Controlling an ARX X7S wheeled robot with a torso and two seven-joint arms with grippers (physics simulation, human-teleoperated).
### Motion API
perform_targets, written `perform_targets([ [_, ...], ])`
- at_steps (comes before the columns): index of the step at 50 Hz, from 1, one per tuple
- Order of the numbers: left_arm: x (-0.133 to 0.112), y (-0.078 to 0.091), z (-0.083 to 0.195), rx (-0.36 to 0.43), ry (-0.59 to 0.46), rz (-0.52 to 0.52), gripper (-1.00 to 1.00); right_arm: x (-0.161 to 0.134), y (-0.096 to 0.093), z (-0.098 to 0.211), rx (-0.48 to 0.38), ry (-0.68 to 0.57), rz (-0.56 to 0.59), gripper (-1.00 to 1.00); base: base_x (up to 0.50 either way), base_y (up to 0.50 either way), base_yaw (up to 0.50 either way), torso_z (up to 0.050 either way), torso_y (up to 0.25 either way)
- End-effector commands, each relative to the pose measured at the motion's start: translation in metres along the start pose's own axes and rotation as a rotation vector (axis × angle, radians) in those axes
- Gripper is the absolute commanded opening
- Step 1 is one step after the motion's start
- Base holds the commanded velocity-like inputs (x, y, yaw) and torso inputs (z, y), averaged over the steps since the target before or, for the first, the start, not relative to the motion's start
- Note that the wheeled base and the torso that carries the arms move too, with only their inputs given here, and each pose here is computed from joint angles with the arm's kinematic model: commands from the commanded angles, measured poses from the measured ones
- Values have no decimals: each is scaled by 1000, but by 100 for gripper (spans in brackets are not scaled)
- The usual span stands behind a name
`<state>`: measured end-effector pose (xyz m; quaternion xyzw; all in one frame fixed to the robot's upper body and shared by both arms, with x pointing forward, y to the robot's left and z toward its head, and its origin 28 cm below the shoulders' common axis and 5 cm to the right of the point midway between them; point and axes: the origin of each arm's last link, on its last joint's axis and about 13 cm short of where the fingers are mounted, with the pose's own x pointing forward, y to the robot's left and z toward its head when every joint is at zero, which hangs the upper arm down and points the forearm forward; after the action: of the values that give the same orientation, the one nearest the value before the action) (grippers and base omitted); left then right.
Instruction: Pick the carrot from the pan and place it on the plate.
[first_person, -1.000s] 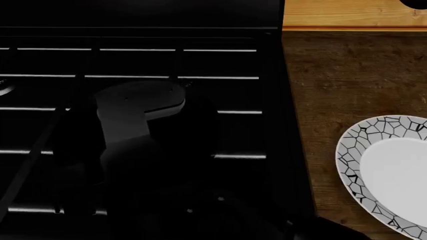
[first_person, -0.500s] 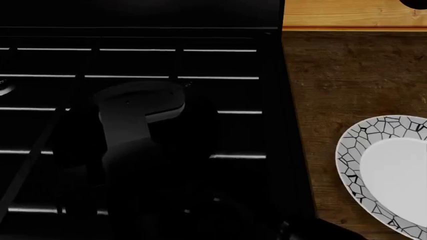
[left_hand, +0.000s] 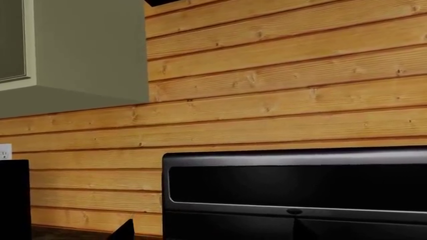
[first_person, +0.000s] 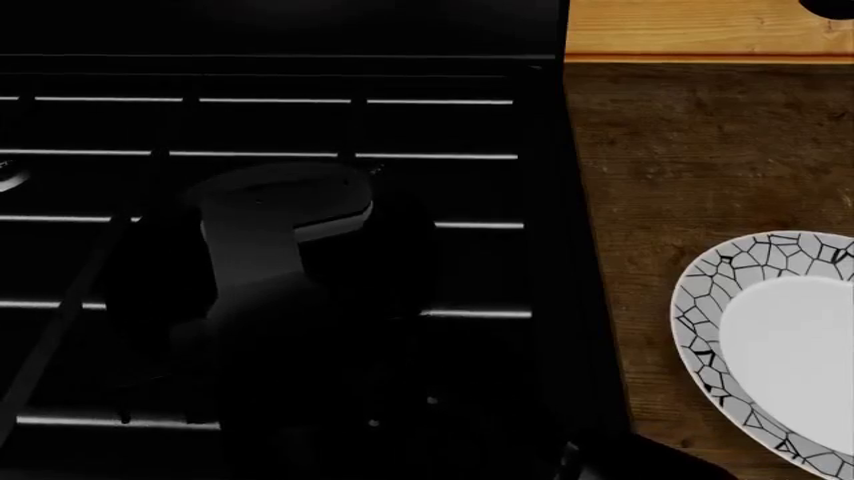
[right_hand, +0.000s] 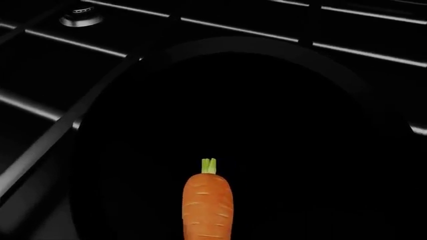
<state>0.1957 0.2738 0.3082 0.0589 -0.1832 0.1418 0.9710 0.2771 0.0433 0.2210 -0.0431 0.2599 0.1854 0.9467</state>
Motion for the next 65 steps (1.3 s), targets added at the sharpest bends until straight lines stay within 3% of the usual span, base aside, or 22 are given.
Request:
perform_targets([
  [1,0,0,-1,1,2,2,100,0,1,-8,-13,32,21,-100,0,0,0,0,0],
  [23,0,-2,-3,0,6,-4,100,-26,-5,22,-14,-100,17,-100,0,0,0,0,0],
  [33,1,-4,-2,2,3,-10,100,-44,-17,43,14,-174,-3,-100,0,0,0,0,0],
  [47,2,-7,-1,0,-2,-19,100,-72,-58,62,68,-270,-124,-100,0,0,0,0,0],
  [65,4,-10,-2,0,-6,-34,100,-87,-125,52,170,-286,-417,-100,0,0,0,0,0],
])
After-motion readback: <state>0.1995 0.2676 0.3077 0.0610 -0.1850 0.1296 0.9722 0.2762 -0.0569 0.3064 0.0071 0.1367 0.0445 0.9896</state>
